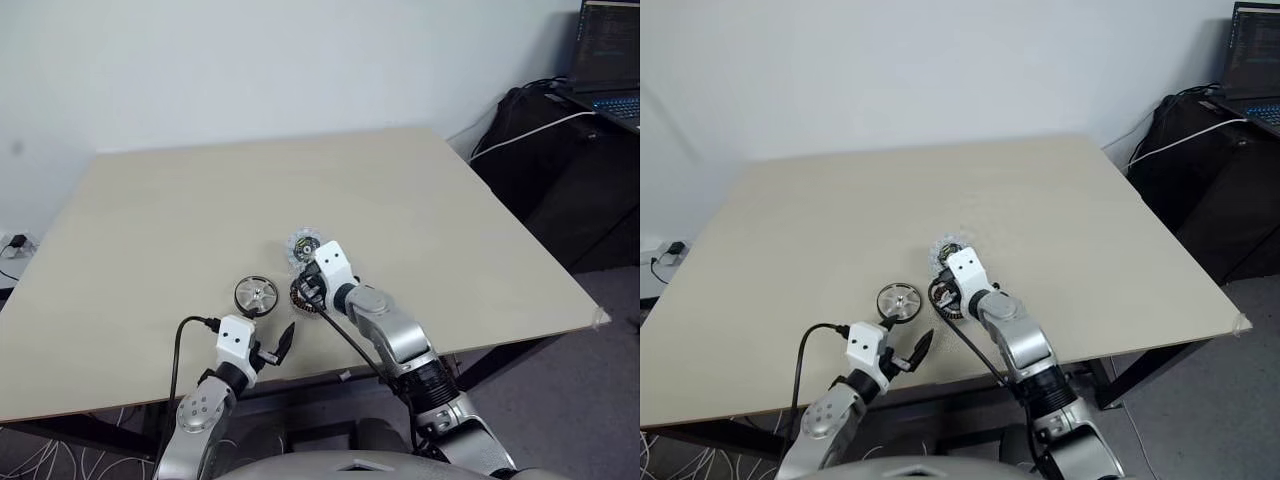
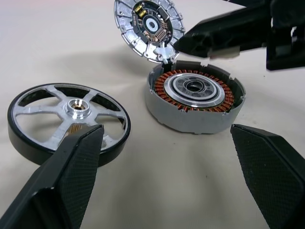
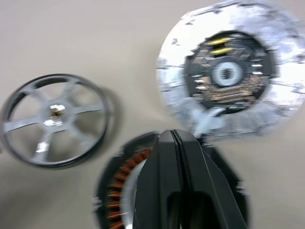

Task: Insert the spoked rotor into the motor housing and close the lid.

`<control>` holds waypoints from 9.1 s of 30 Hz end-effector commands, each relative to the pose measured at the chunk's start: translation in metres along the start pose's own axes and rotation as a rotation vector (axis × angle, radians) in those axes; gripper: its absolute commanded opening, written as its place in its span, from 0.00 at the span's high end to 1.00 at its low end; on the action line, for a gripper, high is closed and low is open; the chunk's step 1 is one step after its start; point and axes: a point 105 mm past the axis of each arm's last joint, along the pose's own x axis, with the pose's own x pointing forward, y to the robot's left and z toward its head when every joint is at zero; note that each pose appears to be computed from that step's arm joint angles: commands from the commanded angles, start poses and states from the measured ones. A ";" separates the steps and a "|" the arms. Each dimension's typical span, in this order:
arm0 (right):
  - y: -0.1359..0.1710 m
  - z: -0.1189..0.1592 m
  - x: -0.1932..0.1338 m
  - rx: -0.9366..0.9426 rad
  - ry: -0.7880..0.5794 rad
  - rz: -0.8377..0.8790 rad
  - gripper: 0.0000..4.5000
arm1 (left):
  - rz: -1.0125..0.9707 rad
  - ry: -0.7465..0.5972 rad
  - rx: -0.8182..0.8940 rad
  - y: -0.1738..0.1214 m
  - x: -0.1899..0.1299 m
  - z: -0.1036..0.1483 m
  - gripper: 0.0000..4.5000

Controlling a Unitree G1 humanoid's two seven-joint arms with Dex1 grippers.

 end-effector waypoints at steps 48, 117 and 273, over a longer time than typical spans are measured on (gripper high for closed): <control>-0.018 -0.013 -0.007 0.070 0.001 -0.080 0.99 | -0.003 -0.037 0.005 0.002 0.002 0.011 0.00; -0.013 -0.044 -0.006 0.001 0.059 -0.005 0.99 | 0.101 -0.060 -0.045 0.011 -0.004 0.013 0.00; -0.009 -0.042 -0.112 0.199 -0.154 -0.022 1.00 | -0.107 0.261 -1.248 -0.056 0.071 0.048 0.25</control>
